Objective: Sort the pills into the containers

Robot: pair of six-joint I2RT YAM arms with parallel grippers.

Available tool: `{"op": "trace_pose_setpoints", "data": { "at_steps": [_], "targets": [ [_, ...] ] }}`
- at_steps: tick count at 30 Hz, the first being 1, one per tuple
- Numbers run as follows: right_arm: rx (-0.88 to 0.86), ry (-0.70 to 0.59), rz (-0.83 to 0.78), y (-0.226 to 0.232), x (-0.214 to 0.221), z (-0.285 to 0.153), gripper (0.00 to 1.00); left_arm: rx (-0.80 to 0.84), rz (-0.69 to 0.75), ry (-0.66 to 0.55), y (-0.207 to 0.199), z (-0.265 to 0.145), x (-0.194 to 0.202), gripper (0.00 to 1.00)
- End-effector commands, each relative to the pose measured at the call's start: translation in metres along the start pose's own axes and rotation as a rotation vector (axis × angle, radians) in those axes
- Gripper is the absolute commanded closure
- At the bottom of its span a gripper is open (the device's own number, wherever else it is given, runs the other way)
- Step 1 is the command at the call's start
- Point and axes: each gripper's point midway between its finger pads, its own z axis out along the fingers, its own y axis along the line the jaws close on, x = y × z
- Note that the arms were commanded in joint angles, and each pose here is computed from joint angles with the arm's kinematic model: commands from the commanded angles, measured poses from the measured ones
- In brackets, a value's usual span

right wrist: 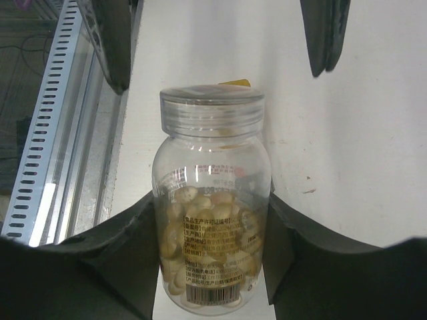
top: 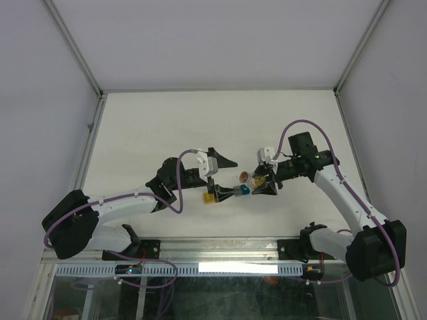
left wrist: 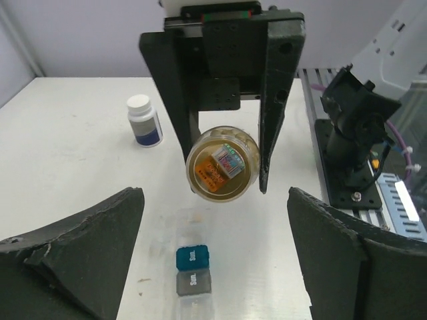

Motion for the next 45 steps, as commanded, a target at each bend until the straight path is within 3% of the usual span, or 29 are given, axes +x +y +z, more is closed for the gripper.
{"op": "trace_pose_setpoints", "data": {
  "at_steps": [1,14,26,31,36,40,45],
  "targets": [
    [-0.016,-0.053,-0.067,0.001,-0.017,-0.002,1.0,0.143,0.16,-0.064,-0.01,0.019,-0.024,0.14],
    [-0.023,-0.048,-0.065,0.001,-0.016,0.0,1.0,0.133,0.103,-0.048,-0.004,0.029,-0.023,0.44],
    [-0.024,-0.048,-0.063,0.001,-0.017,0.0,1.0,0.17,0.06,-0.023,-0.008,0.033,-0.02,0.55],
    [-0.023,-0.049,-0.064,0.001,-0.017,0.0,1.0,0.158,0.015,-0.013,-0.007,0.033,-0.02,0.74],
    [-0.012,-0.039,-0.06,-0.001,-0.016,-0.001,1.0,0.033,-0.178,-0.056,0.003,0.029,-0.031,1.0],
    [0.004,-0.032,-0.052,-0.005,-0.016,-0.001,1.0,-0.174,-0.417,-0.112,0.018,0.02,-0.038,1.0],
    [0.023,-0.024,-0.031,-0.01,-0.015,-0.002,1.0,-0.367,-0.54,-0.135,0.015,0.02,-0.039,1.0]
  ]
}}
